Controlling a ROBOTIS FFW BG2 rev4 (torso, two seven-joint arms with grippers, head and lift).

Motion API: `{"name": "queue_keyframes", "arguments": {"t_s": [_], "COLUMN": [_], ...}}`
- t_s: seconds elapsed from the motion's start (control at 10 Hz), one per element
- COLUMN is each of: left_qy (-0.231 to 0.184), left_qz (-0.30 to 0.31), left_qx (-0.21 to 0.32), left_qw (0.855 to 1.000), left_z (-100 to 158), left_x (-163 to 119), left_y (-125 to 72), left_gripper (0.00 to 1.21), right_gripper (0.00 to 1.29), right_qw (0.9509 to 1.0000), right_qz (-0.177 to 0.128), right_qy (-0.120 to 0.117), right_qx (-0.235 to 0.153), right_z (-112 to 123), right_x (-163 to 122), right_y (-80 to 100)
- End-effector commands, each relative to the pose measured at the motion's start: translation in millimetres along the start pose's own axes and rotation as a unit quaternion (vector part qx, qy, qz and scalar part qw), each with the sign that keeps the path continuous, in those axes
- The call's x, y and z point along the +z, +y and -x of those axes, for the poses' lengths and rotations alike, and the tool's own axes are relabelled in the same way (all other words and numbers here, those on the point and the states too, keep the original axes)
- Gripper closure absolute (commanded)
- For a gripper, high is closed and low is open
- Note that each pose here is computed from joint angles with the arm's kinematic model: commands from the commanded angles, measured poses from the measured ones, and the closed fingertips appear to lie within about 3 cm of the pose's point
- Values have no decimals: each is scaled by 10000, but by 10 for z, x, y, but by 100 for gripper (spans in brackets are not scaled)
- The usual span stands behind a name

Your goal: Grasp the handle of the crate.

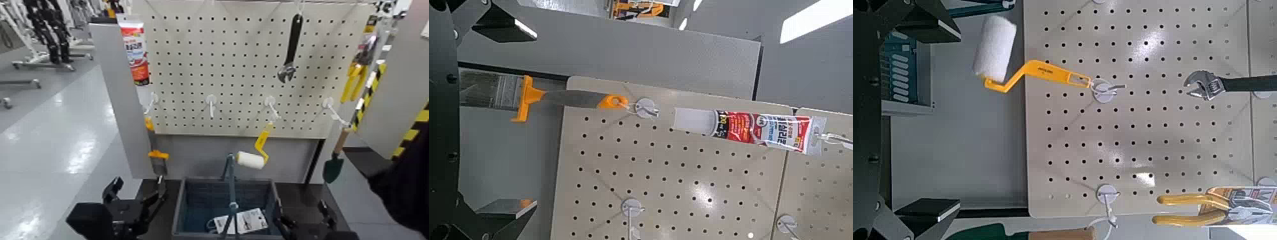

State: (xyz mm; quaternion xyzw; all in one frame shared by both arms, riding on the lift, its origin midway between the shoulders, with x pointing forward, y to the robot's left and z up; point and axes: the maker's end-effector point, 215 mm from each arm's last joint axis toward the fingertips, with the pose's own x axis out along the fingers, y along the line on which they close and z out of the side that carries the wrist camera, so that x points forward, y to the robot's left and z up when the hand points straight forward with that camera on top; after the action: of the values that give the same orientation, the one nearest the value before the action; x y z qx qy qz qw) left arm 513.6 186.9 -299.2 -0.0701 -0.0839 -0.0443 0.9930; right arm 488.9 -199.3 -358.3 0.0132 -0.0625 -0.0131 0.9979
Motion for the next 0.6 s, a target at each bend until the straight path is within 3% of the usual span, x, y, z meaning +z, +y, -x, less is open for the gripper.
{"name": "queue_keyframes", "arguments": {"t_s": [0.1,0.4,0.6], "left_qy": [-1,28,274], "left_qz": [5,31,272], "left_qx": [17,-10,-110], "left_qw": [10000,10000,9992], "left_z": [0,-12,-62], "left_x": [1,-9,-112], "left_y": [9,-9,-61], "left_gripper": [13,13,13], "right_gripper": [13,13,13], "right_qw": [10000,10000,10000], "right_qz": [47,56,52], "right_qy": [-30,-15,-14], "right_qx": [-39,-59,-60], "right_z": [-5,2,3], "right_x": [25,14,13], "right_y": [2,-11,-6]}}
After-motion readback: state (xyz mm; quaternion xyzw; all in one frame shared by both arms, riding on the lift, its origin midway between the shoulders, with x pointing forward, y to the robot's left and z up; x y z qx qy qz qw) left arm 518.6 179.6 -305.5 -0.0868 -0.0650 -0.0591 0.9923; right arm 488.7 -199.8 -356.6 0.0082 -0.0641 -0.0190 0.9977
